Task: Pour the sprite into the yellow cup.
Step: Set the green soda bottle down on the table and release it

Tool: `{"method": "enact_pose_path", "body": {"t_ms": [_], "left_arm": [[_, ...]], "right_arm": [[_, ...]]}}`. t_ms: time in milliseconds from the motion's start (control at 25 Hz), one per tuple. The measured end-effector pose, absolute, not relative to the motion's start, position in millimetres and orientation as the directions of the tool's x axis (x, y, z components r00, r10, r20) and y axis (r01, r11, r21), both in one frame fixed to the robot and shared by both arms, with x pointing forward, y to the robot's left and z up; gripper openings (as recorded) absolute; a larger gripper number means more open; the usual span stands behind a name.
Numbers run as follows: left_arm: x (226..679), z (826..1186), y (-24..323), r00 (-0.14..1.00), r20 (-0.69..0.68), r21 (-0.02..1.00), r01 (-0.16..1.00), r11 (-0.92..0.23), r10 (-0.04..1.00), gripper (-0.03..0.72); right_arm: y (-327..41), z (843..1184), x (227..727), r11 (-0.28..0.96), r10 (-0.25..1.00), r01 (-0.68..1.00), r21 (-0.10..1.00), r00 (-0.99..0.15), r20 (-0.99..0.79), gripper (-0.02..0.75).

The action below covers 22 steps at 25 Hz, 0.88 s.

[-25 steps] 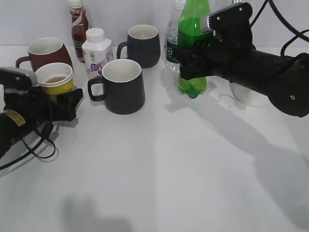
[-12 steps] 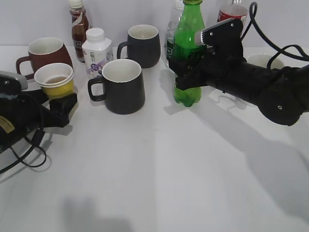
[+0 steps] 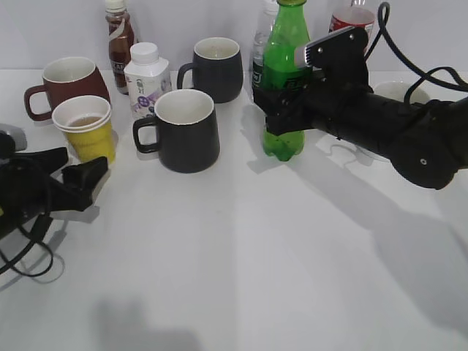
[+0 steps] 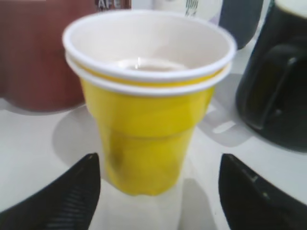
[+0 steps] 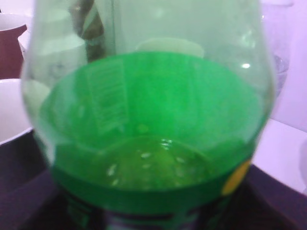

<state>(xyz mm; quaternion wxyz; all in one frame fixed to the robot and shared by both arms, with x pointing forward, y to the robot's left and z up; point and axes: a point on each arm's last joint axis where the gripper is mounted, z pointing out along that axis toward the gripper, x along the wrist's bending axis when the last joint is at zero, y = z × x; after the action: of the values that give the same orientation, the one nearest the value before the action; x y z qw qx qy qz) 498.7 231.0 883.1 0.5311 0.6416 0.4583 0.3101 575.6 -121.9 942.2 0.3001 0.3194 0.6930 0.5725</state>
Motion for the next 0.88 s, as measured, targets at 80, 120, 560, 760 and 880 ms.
{"method": "enact_pose_path", "body": {"t_ms": [80, 120, 560, 760, 880], "left_arm": [[492, 887, 232, 0.388, -0.089, 0.966, 0.258, -0.015, 0.918, 0.588], [488, 888, 233, 0.387, -0.089, 0.965, 0.260, -0.016, 0.918, 0.588], [459, 900, 237, 0.399, -0.088, 0.966, 0.259, -0.020, 0.913, 0.588], [456, 906, 237, 0.409, -0.096, 0.965, 0.263, -0.017, 0.907, 0.588], [455, 909, 237, 0.399, -0.131, 0.956, 0.292, 0.010, 0.907, 0.588]], "right_arm": [[-122, 942, 576, 0.140, 0.786, 0.099, 0.985, -0.616, -0.050, 0.508], [-122, 942, 576, 0.140, 0.786, 0.099, 0.985, -0.616, -0.050, 0.513], [-123, 943, 571, 0.102, 0.789, 0.109, 0.989, -0.615, -0.014, 0.599], [-124, 949, 569, 0.069, 0.791, 0.112, 0.991, -0.612, 0.014, 0.626], [-126, 952, 566, 0.069, 0.795, 0.129, 0.989, -0.606, 0.024, 0.628]]}}
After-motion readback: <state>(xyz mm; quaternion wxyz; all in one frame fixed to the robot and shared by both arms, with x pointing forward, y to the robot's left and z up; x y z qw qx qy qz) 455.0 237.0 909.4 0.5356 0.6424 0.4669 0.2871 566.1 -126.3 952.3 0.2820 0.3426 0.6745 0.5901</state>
